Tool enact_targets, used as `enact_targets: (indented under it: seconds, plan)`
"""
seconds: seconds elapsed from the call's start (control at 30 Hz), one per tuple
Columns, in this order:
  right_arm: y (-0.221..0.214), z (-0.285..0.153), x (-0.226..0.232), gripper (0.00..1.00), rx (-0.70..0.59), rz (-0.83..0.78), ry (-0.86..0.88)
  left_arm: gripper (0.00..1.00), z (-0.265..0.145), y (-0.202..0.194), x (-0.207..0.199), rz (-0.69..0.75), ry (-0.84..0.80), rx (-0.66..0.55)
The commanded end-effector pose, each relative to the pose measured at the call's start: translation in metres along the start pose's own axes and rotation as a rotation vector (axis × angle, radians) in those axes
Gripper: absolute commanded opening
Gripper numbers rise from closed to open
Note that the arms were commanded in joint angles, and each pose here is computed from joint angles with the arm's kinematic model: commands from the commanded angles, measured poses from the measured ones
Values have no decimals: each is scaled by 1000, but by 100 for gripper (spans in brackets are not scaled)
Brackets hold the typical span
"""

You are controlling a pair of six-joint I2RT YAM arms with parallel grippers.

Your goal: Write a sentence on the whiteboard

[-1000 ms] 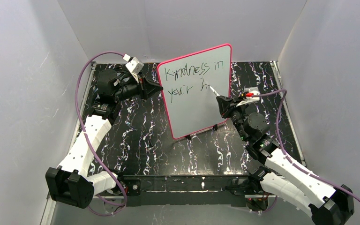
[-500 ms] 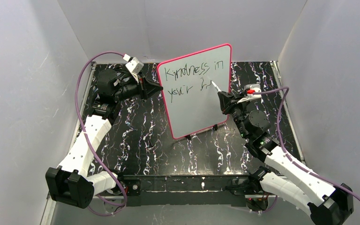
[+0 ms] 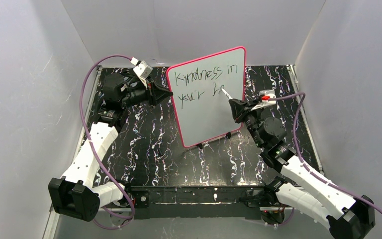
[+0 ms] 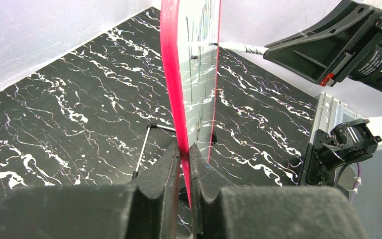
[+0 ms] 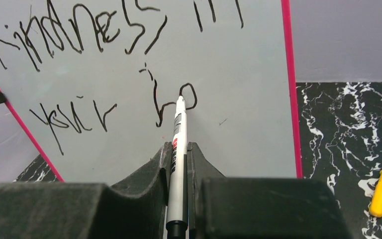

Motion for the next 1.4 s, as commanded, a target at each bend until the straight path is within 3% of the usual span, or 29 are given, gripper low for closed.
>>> enact_targets:
  seconds: [0.0,0.33,0.87,1.37]
  plan:
    - [-8,-7,-4,1,22,36,-4,0,-2,-4,-12,-15,-56,19]
    - [-14,-13,-13,1,35,38,-55,0,-1,-5,-11,-15,-56,20]
    - [33,-9,-4,1,-113,-19,-59,0,-2,-5,-12,-15,-56,20]
    - [28,0,1,1,-80,-56,-25,0,-2,-5,-12,-14,-57,20]
Point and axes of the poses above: each gripper's point midway between its finger pads, its own z axis out along the fingers, its own x axis along the line the jaws close on, y = z × x, the point moved 6 cm from there along -z, back along the fingers, and after that the axes turned 7 degrees about z, right-handed, at the moved point
